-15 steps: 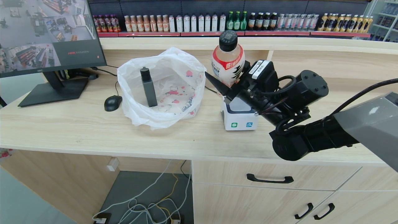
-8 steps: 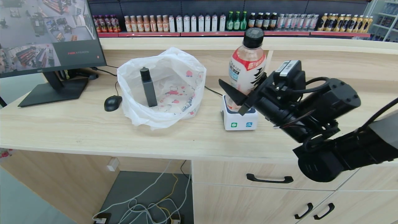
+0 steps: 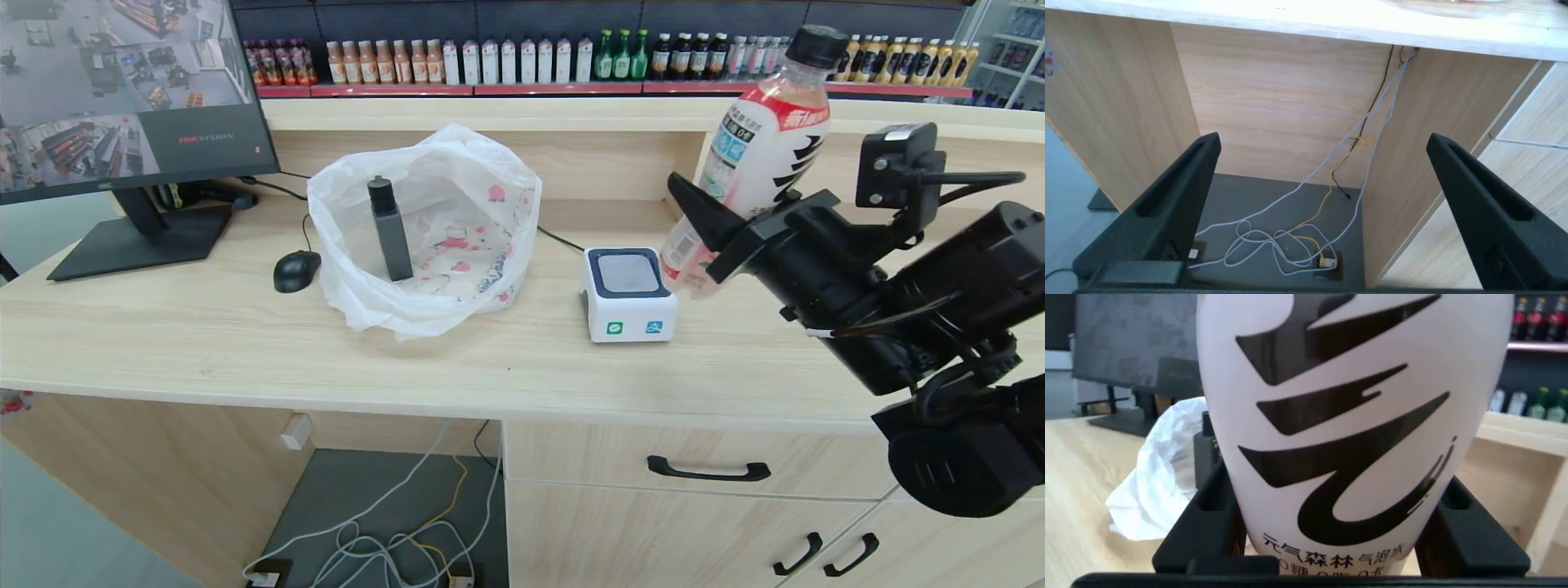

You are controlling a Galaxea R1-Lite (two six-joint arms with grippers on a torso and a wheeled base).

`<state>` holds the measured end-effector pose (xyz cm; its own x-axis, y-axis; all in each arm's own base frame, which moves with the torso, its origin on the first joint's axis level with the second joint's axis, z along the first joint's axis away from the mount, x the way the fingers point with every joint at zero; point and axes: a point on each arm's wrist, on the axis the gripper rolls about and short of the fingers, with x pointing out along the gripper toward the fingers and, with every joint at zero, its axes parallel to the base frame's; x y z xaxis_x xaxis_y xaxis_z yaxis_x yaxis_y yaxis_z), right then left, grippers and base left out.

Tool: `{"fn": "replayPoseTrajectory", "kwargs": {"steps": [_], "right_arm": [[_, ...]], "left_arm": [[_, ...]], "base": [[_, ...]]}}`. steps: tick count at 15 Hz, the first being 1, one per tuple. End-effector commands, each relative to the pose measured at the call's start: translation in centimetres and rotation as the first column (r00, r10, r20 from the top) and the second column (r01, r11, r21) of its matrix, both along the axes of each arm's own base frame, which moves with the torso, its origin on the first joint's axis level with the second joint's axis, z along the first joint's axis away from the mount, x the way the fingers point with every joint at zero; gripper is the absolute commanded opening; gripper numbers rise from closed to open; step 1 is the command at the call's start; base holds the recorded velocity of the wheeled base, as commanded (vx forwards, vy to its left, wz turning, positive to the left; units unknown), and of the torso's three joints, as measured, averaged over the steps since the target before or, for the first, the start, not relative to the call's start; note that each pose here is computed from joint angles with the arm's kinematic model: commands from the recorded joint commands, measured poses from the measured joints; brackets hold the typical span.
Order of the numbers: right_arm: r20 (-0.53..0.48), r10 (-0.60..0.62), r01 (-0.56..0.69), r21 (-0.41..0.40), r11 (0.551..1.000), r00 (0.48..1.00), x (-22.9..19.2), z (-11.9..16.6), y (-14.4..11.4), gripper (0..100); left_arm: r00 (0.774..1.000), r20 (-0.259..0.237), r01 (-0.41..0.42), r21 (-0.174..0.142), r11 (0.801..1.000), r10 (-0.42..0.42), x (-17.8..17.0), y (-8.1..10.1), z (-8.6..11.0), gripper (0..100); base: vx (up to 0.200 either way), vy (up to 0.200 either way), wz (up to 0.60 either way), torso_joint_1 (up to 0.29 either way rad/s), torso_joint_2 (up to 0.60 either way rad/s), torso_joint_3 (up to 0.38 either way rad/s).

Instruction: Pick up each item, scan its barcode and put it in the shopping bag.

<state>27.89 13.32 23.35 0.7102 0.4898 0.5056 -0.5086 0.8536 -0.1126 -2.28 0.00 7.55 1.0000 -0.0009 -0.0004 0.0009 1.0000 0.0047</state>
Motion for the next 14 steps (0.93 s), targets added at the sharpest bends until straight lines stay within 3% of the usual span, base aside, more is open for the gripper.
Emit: {"fn": "replayPoseTrajectory", "kwargs": {"steps": [1,3,7,14], "right_arm": [[-0.024,-0.067,0.069,0.072,0.995,0.997,-0.5,0.5,-0.5,0],[-0.058,-0.130,0.136,0.123,0.983,0.990,-0.3,0.4,-0.6,0],[-0.025,-0.158,0.159,0.107,0.981,0.987,-0.2,0.9,-0.7,0],[-0.072,-0.155,0.161,0.089,0.983,0.985,0.8,-0.6,-0.4,0]], "left_arm": [[1.000,0.000,-0.001,0.000,1.000,0.001,0.0,0.0,0.0,100],[1.000,0.000,-0.001,0.000,1.000,0.001,0.0,0.0,0.0,100],[1.000,0.000,-0.001,-0.002,1.000,0.001,0.0,0.0,0.0,100],[1.000,0.000,-0.001,-0.005,1.000,0.001,0.0,0.0,0.0,100]], "base": [[0.000,0.000,0.00,0.000,0.00,0.000],[0.000,0.000,0.00,0.000,0.00,0.000],[0.000,0.000,0.00,0.000,0.00,0.000],[0.000,0.200,0.00,0.003,0.00,0.003]]}}
